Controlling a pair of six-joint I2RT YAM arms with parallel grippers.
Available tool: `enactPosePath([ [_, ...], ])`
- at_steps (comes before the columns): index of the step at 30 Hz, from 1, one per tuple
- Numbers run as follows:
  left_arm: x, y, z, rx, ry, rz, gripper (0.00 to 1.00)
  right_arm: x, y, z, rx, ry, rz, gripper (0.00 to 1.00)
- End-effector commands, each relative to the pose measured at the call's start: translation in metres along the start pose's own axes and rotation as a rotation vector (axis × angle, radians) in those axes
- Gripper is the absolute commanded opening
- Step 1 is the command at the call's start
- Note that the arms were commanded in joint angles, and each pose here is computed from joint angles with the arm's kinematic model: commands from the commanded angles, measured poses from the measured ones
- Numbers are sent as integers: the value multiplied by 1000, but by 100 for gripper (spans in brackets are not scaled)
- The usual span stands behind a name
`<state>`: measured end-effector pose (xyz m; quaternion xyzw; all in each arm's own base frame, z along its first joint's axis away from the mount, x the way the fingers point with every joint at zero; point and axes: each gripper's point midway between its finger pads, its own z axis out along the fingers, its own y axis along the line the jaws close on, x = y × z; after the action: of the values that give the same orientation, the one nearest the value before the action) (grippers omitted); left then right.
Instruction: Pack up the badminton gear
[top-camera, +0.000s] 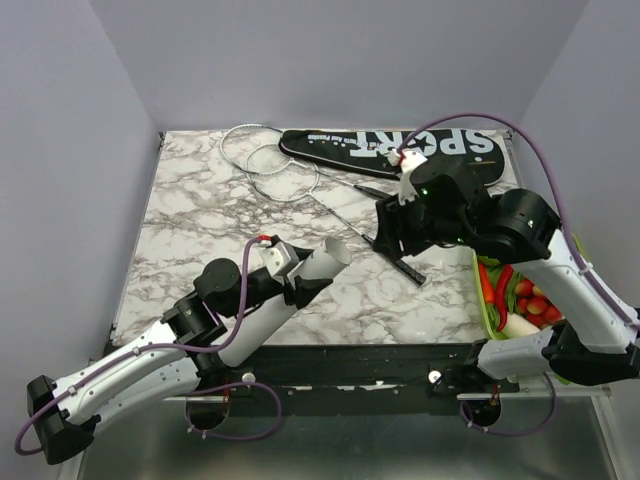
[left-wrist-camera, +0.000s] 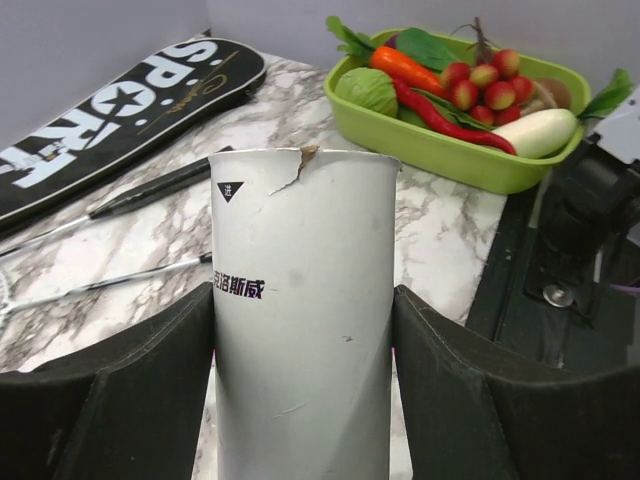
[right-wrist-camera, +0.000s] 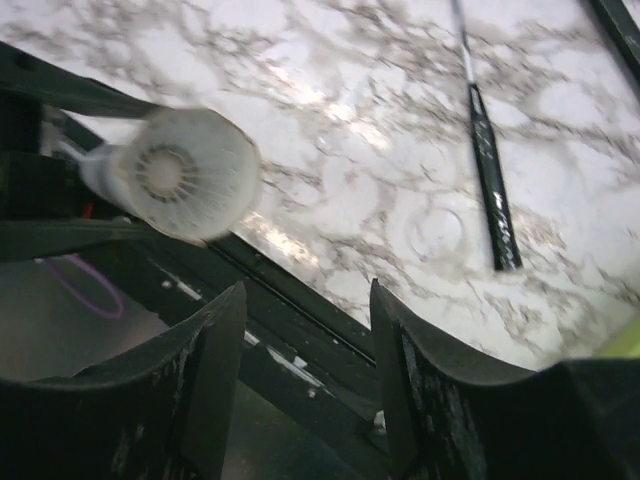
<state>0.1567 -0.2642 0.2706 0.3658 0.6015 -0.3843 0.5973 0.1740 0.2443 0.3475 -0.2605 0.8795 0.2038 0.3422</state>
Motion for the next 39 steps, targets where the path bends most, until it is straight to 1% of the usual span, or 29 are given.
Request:
enactPosePath([
  [1,21,25,-9,-141,70,4,0,47,-43,13,202,121,40,61],
  [2,22,29,-10,-162,76,9,0,57,-42,18,197,147,45,61],
  [3,23,34,-11,-189,85,22,0,82,-48,31,216,218,41,61],
  [4,30,36,-12,-198,116,26,0,87,-47,35,206,214,61,61],
  [5,29,36,-12,-198,123,32,0,100,-47,42,196,243,67,61],
  [6,31,42,-13,-233,135,34,0,110,-47,48,197,262,78,62],
  [7,36,44,-14,-239,159,39,0,132,-51,62,209,307,91,62],
  [9,36,45,-13,-245,166,37,0,151,-52,71,204,341,116,63],
  [10,36,45,-12,-247,165,34,0,169,-56,82,225,374,135,64],
  [12,37,45,-12,-250,159,29,0,182,-61,92,257,397,155,68],
  [13,36,47,-12,-258,154,27,0,183,-63,99,274,386,183,68],
  [15,35,47,-12,-260,149,23,0,191,-71,111,322,406,196,70],
  [16,34,47,-12,-262,149,21,0,189,-71,117,329,394,214,70],
  [20,33,45,-12,-256,146,10,0,193,-82,139,358,419,255,71],
  [23,33,43,-11,-250,142,-8,0,210,-94,146,393,457,323,71],
  [24,33,42,-11,-248,144,-16,0,223,-99,146,409,485,332,71],
  [29,37,42,-13,-247,155,-20,0,244,-114,149,492,502,383,71],
  [33,37,43,-13,-247,155,-4,0,237,-111,163,474,480,404,71],
  [35,36,44,-12,-246,157,10,0,222,-107,171,448,448,406,70],
  [39,38,42,-9,-230,167,17,0,209,-108,191,453,442,377,68],
])
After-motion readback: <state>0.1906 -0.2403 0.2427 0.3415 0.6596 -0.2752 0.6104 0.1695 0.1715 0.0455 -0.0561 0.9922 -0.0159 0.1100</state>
